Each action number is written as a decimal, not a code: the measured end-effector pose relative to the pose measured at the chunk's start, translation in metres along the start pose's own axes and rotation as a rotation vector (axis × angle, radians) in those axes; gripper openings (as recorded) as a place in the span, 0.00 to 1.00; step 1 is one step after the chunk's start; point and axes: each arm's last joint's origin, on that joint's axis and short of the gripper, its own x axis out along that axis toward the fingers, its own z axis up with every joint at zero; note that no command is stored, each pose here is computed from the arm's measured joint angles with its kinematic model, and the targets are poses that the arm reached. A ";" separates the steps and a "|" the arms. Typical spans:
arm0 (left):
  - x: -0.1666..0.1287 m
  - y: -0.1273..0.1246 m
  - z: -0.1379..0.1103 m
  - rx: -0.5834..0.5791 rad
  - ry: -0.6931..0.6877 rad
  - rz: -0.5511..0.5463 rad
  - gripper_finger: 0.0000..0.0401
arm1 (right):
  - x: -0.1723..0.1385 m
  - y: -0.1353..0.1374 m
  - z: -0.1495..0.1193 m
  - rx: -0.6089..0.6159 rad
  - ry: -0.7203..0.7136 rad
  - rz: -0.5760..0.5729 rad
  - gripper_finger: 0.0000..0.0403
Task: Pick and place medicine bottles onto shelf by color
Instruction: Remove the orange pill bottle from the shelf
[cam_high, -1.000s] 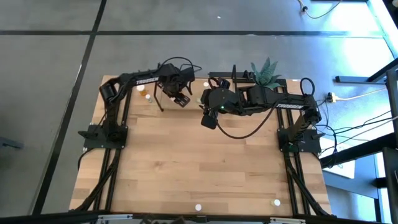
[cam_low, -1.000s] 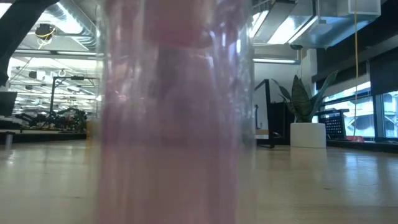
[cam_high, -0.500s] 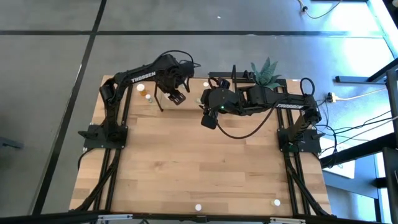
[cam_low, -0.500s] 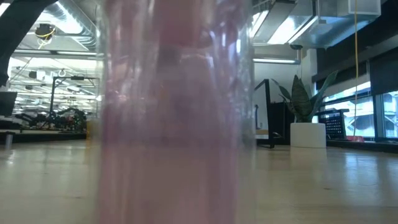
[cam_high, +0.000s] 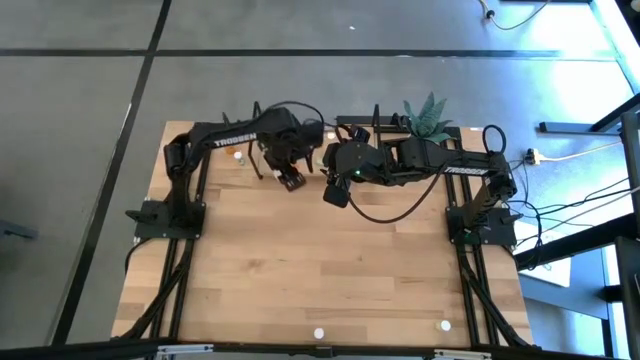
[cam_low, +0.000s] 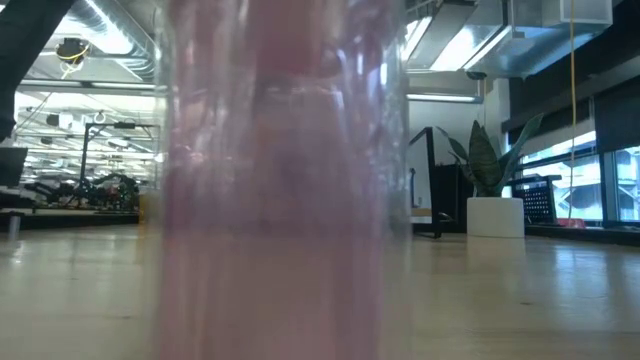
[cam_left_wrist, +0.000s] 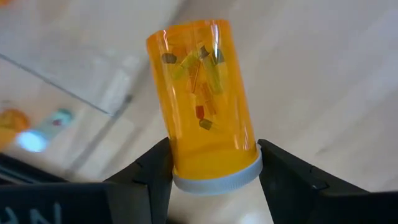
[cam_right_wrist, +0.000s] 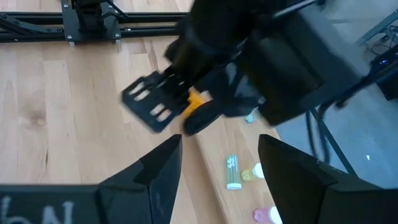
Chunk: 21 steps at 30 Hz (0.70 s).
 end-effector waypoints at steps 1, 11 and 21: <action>0.002 -0.005 -0.002 -0.002 0.010 -0.005 0.47 | 0.000 0.000 0.000 0.000 0.000 0.000 0.53; 0.040 -0.025 -0.025 -0.075 0.247 -0.146 0.47 | 0.000 0.000 0.000 -0.001 0.000 0.000 0.53; 0.068 -0.037 -0.069 -0.139 0.545 -0.385 0.47 | 0.000 0.000 0.000 0.001 -0.001 0.000 0.53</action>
